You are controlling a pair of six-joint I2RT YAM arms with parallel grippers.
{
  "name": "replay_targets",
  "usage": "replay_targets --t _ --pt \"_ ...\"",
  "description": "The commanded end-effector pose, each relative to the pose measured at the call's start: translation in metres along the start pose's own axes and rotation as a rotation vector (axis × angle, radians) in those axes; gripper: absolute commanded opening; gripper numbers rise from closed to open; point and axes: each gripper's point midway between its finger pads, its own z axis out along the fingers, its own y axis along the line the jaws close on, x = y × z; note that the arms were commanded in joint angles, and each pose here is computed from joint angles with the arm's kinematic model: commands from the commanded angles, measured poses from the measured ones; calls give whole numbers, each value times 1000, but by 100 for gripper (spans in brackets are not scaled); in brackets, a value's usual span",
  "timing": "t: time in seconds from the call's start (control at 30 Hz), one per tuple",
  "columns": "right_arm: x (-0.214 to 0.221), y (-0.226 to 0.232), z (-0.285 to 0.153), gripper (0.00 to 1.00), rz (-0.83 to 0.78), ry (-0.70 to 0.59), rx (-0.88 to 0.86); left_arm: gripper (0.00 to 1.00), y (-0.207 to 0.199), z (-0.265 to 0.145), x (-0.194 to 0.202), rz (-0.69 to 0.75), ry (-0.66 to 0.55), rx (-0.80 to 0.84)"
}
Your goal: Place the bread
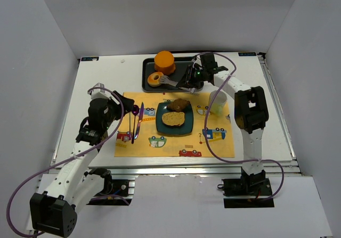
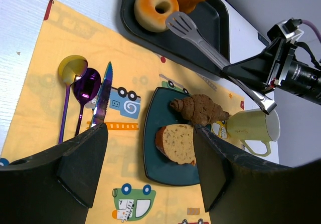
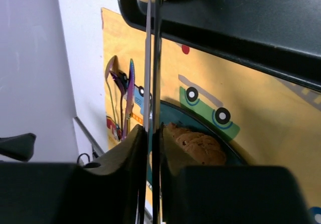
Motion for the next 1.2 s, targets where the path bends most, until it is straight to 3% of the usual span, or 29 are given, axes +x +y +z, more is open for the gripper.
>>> replay_targets --t 0.0,0.2,0.33,0.57,0.7,0.83,0.93,1.17 --pt "-7 10 -3 16 15 -16 -78 78 -10 -3 -17 4 -39 13" --pt "-13 17 -29 0 7 -35 -149 78 -11 -2 -17 4 -39 18" --pt "-12 44 -62 0 -63 -55 -238 78 -12 -2 -16 3 -42 28" --pt "36 69 -106 0 -238 -19 -331 78 -13 -4 -15 7 -48 44" --pt "83 66 -131 0 -357 72 -347 78 -11 -6 -14 13 -52 47" --pt "149 34 -149 0 -443 219 -295 78 -9 -9 -11 9 -58 57" --pt "179 8 -159 0 -540 254 -231 78 -7 -12 -8 4 -63 63" --pt "193 -10 -168 0 -616 208 -139 78 -6 -15 -4 0 -61 74"
